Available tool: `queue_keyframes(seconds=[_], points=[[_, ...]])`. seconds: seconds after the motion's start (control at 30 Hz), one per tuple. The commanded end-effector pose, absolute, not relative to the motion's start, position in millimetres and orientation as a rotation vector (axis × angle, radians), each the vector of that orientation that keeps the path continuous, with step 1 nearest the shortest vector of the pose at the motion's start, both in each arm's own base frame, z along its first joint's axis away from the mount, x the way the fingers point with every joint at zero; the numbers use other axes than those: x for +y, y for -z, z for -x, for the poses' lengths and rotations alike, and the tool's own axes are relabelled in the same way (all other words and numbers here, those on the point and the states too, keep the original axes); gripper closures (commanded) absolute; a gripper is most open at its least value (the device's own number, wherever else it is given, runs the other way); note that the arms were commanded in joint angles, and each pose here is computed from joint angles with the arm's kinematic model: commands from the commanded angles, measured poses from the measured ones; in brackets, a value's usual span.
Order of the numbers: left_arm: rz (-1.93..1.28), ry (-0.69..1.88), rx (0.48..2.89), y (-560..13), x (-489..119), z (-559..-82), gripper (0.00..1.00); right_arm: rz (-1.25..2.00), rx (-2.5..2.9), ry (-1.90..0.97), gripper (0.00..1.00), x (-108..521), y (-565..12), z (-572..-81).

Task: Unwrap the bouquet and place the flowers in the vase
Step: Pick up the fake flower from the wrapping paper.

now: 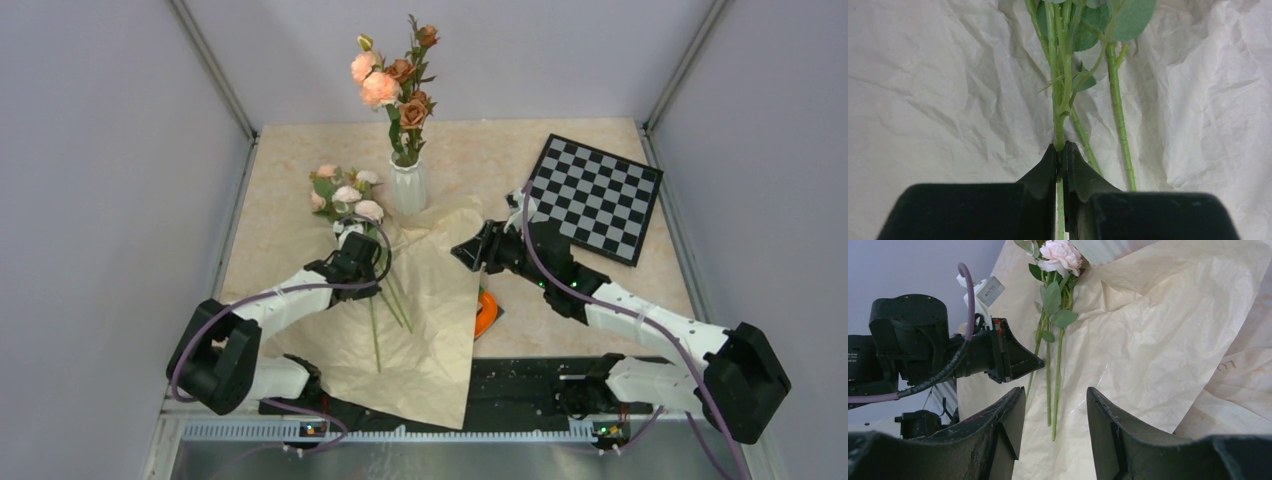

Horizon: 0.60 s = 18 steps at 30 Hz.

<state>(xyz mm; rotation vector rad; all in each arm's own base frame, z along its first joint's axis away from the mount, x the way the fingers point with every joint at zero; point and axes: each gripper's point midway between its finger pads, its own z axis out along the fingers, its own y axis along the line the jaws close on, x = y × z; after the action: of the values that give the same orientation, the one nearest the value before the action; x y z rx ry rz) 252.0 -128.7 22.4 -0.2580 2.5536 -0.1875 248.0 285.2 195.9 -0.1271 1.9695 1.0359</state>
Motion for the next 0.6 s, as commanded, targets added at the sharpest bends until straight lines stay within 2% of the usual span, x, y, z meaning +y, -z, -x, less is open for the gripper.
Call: queue_keyframes(seconds=[0.0,0.37,0.57], points=[[0.353,0.196,2.481,-43,-124,-255,1.00,0.135,1.925,-1.027,0.50,283,-207,-248],[0.459,0.175,2.326,-87,-106,-260,1.00,0.121,1.918,-1.010,0.50,281,-210,-251],[0.481,0.284,2.167,-134,-105,-265,1.00,0.078,1.865,-0.994,0.51,271,-223,-252]])
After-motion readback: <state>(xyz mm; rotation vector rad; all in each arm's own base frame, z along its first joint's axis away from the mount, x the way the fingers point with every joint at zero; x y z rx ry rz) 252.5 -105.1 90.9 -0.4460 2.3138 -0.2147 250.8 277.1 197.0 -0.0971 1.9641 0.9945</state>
